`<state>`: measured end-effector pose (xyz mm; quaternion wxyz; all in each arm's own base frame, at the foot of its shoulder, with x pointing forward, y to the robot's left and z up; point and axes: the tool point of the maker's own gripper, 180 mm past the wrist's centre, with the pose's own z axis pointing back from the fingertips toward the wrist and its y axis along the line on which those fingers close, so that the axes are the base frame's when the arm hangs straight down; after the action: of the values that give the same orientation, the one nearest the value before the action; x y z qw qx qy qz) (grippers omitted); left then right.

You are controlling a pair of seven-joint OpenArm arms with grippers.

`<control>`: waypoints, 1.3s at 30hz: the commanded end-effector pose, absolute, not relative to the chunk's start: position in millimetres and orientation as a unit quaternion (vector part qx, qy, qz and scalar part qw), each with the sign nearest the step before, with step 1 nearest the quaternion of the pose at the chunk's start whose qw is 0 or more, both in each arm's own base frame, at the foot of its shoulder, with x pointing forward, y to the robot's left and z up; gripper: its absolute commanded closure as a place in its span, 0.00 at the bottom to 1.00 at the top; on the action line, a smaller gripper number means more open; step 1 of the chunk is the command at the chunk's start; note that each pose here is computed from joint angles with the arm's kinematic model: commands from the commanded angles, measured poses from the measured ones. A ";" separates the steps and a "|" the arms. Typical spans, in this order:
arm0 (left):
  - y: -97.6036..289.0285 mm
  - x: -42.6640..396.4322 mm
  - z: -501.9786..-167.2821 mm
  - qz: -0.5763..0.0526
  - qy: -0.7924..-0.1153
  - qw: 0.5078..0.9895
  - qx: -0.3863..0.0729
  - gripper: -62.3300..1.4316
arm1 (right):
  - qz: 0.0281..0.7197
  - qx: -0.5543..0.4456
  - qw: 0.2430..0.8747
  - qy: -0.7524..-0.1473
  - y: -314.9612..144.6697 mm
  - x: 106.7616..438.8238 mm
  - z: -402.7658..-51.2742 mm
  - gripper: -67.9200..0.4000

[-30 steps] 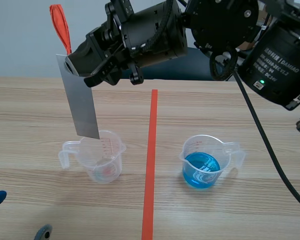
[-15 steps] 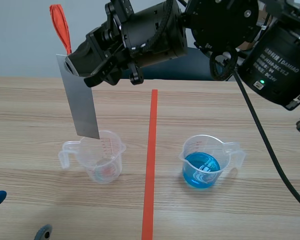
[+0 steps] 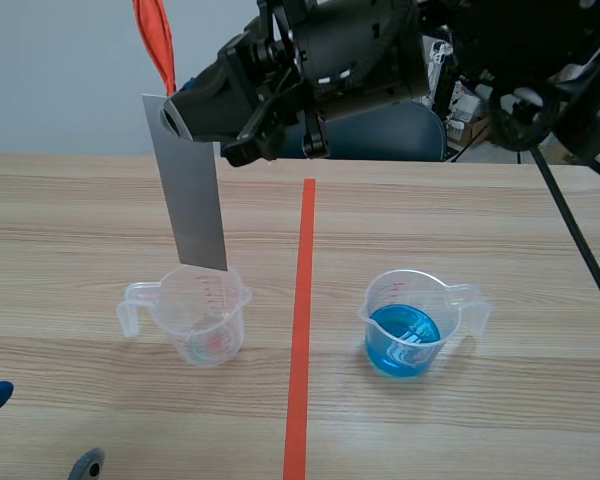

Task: Do the redox reaction experiment. move the plate over the blue solution

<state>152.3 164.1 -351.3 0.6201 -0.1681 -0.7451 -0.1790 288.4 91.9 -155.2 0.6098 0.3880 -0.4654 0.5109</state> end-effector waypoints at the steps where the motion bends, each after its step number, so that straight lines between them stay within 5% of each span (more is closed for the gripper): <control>1: 166.0 150.2 -340.5 -0.171 -0.763 0.599 -0.171 0.00 | 0.503 0.387 0.595 -0.494 83.4 296.1 -131.4 0.98; 24: 167.1 152.5 -339.1 -0.169 -0.766 0.597 -0.169 0.00 | 0.479 0.369 0.613 -0.509 -39.6 299.5 -111.7 0.99; 39: 167.0 154.3 -338.3 -0.169 -0.768 0.595 -0.169 0.00 | 0.438 0.339 0.666 -0.500 -97.2 290.6 -134.2 0.99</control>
<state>154.1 165.6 -349.9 0.6181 -0.1654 -0.7482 -0.1753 288.8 -95.7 -147.9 0.6777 0.3394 -0.4842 0.4372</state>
